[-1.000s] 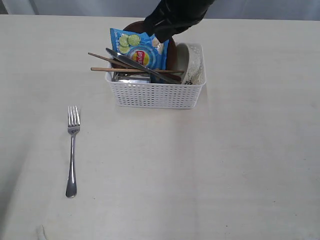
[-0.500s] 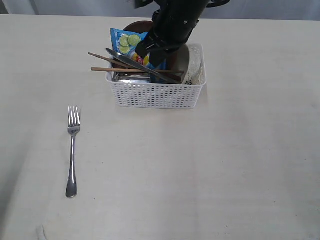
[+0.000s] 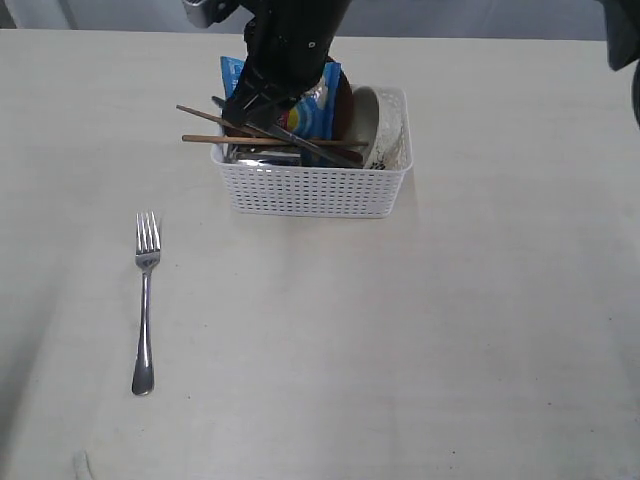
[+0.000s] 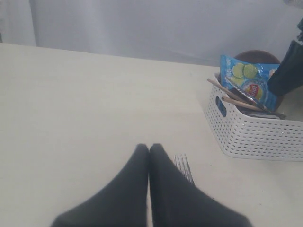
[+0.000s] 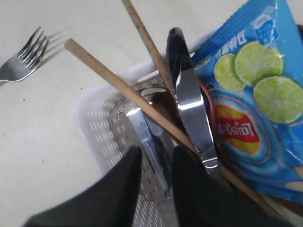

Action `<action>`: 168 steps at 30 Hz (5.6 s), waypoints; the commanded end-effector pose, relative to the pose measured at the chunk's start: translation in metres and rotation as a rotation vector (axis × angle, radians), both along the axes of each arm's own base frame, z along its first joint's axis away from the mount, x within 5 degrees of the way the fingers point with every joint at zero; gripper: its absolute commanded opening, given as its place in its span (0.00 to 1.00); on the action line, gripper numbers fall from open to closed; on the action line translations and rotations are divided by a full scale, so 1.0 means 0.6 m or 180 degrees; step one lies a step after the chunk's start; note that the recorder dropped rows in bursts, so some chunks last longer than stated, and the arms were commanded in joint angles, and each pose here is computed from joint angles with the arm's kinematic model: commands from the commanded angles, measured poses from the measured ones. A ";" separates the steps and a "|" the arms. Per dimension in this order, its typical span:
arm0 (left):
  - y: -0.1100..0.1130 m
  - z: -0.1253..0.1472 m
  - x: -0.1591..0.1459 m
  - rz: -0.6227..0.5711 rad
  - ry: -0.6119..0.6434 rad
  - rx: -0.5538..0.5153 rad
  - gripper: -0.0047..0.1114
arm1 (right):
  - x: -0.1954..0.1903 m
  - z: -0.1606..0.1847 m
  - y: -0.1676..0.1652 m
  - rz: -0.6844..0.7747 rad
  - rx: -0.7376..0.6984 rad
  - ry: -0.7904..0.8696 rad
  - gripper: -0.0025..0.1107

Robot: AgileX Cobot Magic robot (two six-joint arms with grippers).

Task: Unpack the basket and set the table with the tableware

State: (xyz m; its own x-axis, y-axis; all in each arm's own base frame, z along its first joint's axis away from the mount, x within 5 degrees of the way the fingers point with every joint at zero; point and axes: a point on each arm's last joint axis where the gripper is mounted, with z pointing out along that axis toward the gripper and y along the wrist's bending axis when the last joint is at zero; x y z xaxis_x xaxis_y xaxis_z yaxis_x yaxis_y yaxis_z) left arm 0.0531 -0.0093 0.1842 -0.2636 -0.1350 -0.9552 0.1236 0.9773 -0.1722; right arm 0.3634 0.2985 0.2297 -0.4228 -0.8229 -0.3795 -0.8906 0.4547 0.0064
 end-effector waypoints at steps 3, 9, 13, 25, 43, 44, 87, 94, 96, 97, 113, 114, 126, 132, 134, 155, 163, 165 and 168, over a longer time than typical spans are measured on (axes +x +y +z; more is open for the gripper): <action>0.000 0.000 0.000 0.0003 -0.0037 -0.0007 0.04 | 0.009 -0.001 0.001 -0.0082 -0.0001 -0.0090 0.46; 0.000 0.000 0.000 0.0003 -0.0037 -0.0007 0.04 | 0.016 -0.002 0.003 -0.0087 0.0021 -0.0240 0.34; 0.000 0.000 0.000 0.0003 -0.0037 -0.0007 0.04 | 0.021 -0.015 0.002 -0.0077 -0.0067 -0.0260 0.34; 0.000 0.000 0.000 0.0003 -0.0037 -0.0007 0.04 | 0.034 -0.071 0.009 -0.0082 -0.0183 -0.0192 0.38; 0.000 0.000 0.000 0.0003 -0.0037 -0.0007 0.04 | 0.048 -0.090 0.012 -0.0105 -0.0173 -0.0366 0.06; 0.000 0.000 0.000 0.0003 -0.0037 -0.0007 0.04 | 0.048 -0.090 0.012 -0.0105 -0.0173 -0.0366 0.02; 0.000 0.000 0.000 0.0003 -0.0037 -0.0007 0.04 | -0.127 0.166 0.069 -0.0273 0.1160 0.0315 0.02; 0.000 0.000 0.000 0.0003 -0.0037 -0.0007 0.04 | -0.161 0.116 0.123 -0.0463 0.1107 0.0829 0.02; 0.000 0.000 0.000 0.0003 -0.0037 -0.0007 0.04 | -0.166 0.092 0.139 -0.0557 0.1055 0.0950 0.02; 0.000 0.000 0.000 0.0003 -0.0037 -0.0007 0.04 | -0.168 0.078 0.149 -0.0621 0.1051 0.1030 0.02; 0.000 0.000 0.000 0.0003 -0.0037 -0.0007 0.04 | -0.174 -0.091 0.247 -0.2055 0.1302 0.1730 0.02; 0.000 0.000 0.000 0.0003 -0.0037 -0.0007 0.04 | -0.171 -0.098 0.245 -0.2180 0.1261 0.1720 0.02; 0.000 0.000 0.000 0.0003 -0.0037 -0.0007 0.04 | -0.169 -0.127 0.238 -0.2815 0.0980 0.1481 0.02; 0.000 0.000 0.000 0.0003 -0.0037 -0.0007 0.04 | -0.179 -0.147 0.241 -0.2795 0.0827 0.1494 0.02; 0.000 0.000 0.000 0.0003 -0.0037 -0.0007 0.04 | -0.181 -0.156 0.240 -0.2797 0.0742 0.1496 0.02; 0.000 0.000 0.000 0.0003 -0.0037 -0.0007 0.04 | -0.157 -0.166 0.228 -0.2979 0.0763 0.1296 0.02; 0.000 0.000 0.000 0.0003 -0.0037 -0.0007 0.04 | -0.151 -0.167 0.223 -0.2933 0.0723 0.1161 0.02; 0.000 0.000 0.000 0.0003 -0.0037 -0.0007 0.04 | -0.150 -0.167 0.222 -0.2941 0.0708 0.1163 0.02; 0.000 0.000 0.000 0.0003 -0.0037 -0.0007 0.04 | -0.148 -0.169 0.217 -0.2944 0.0627 0.1117 0.02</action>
